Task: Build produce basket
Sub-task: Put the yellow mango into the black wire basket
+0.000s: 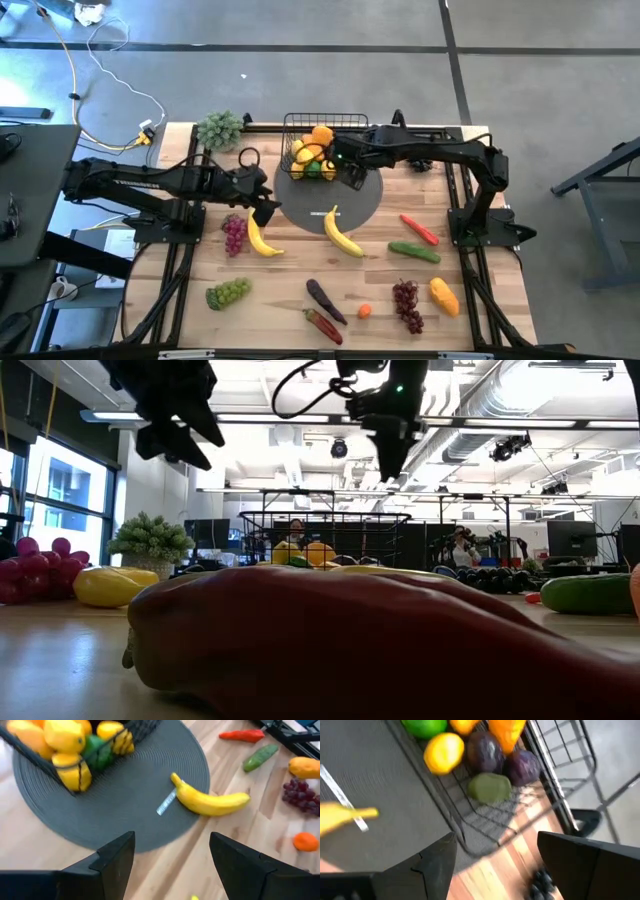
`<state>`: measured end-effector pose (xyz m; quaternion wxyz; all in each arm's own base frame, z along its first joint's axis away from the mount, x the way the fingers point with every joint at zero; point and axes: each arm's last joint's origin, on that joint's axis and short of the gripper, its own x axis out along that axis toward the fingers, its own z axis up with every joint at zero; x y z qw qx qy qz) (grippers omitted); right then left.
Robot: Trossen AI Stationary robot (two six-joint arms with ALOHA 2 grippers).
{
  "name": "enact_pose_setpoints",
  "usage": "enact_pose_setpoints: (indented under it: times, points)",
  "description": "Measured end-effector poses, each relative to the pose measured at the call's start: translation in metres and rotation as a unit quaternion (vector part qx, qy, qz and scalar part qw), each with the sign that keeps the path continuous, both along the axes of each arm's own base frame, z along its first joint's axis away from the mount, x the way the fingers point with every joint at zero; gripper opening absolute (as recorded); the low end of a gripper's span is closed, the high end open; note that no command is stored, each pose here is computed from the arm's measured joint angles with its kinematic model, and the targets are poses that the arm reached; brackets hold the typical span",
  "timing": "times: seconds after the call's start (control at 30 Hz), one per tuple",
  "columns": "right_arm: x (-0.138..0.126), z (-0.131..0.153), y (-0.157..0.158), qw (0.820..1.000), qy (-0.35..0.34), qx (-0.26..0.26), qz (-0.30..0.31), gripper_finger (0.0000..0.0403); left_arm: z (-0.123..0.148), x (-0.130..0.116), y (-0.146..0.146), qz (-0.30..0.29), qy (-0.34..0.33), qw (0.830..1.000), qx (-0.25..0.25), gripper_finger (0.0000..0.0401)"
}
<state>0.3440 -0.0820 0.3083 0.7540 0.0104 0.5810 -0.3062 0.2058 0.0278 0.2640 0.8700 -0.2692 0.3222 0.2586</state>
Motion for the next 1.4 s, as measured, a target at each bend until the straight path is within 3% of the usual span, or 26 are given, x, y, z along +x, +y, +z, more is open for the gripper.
enact_pose_setpoints:
  times: [0.3,0.5,0.97,1.2,1.4]
  points:
    - [-0.023,0.012,0.023,0.997,0.066,-0.031,-0.004,0.0259,-0.004,-0.003,-0.022,0.018,0.008,0.998,-0.057,0.0248]
    - [-0.04,0.028,0.038,0.997,0.063,-0.051,-0.015,0.0259,-0.006,-0.005,-0.033,0.03,0.014,0.997,-0.077,0.0248]
    - [-0.089,0.074,0.065,0.996,-0.042,-0.06,-0.053,0.0259,-0.008,-0.009,-0.047,0.03,0.027,0.996,-0.083,0.0248]
    - [-0.131,0.048,0.079,0.992,-0.062,-0.039,-0.107,0.0259,-0.008,-0.01,-0.052,0.027,0.026,0.995,-0.092,0.0248]
    - [-0.164,0.027,0.091,0.981,-0.125,0.028,-0.144,0.0259,-0.008,-0.01,-0.056,0.027,0.023,0.994,-0.101,0.0248]
